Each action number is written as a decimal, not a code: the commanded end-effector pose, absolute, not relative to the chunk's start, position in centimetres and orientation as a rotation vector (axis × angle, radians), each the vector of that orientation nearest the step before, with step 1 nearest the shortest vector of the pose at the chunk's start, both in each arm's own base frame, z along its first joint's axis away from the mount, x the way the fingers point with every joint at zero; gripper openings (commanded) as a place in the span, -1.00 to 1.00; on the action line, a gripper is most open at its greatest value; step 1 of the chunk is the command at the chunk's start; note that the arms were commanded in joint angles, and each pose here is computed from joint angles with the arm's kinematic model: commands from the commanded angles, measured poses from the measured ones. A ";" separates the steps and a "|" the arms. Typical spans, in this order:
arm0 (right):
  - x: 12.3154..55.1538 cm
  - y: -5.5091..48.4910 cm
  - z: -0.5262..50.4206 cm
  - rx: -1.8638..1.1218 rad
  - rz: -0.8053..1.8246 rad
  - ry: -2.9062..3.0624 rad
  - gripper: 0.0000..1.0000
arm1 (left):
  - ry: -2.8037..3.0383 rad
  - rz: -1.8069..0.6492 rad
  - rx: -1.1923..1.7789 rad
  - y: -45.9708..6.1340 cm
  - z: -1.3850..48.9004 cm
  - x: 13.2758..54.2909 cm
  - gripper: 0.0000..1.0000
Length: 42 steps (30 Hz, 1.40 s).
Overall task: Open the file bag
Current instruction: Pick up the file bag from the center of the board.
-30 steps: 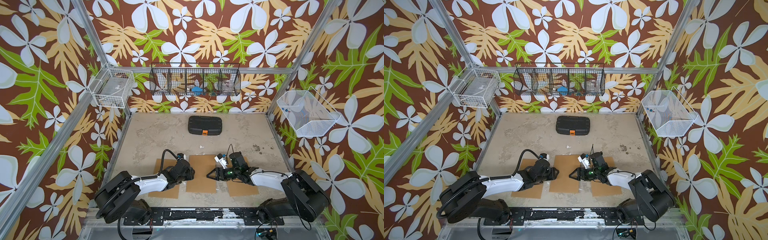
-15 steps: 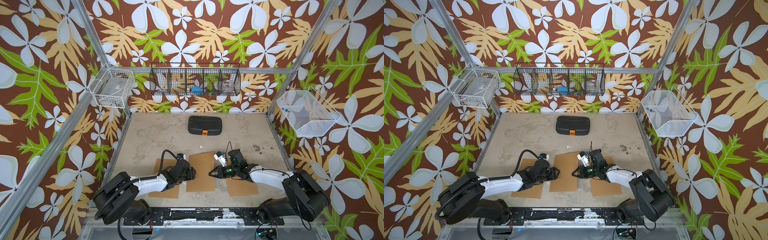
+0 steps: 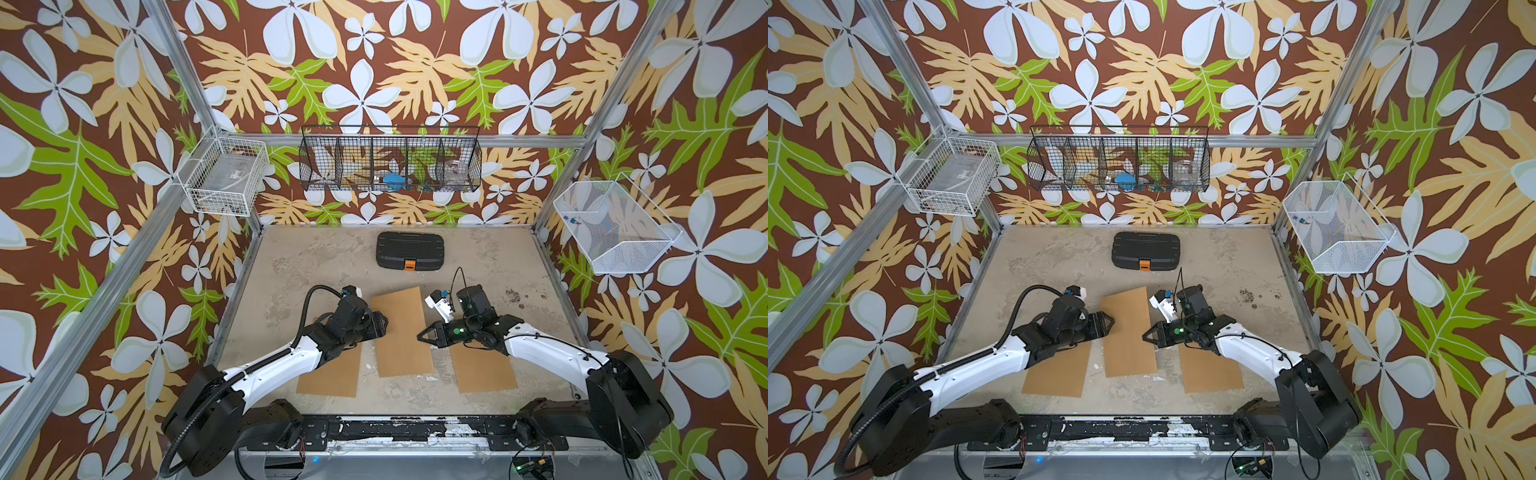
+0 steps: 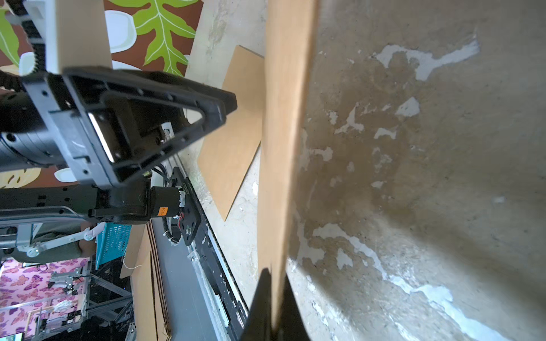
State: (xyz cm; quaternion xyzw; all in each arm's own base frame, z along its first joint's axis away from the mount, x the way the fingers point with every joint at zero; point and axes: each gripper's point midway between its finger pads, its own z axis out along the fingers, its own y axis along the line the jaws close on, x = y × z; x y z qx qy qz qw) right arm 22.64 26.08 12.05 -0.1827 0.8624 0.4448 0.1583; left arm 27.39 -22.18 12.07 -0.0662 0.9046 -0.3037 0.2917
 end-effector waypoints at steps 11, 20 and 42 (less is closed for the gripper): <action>22.3 25.5 18.8 -0.609 1.415 2.283 -0.99 | 2.084 -1.288 -0.127 -21.3 19.1 28.6 0.55; 21.6 26.0 21.6 -0.686 1.500 2.183 -0.99 | 1.922 -1.506 -0.069 -22.9 21.7 28.1 0.28; 21.8 26.3 20.9 -0.684 1.519 2.176 -0.84 | 1.765 -1.525 -0.044 -22.2 24.5 27.8 -0.91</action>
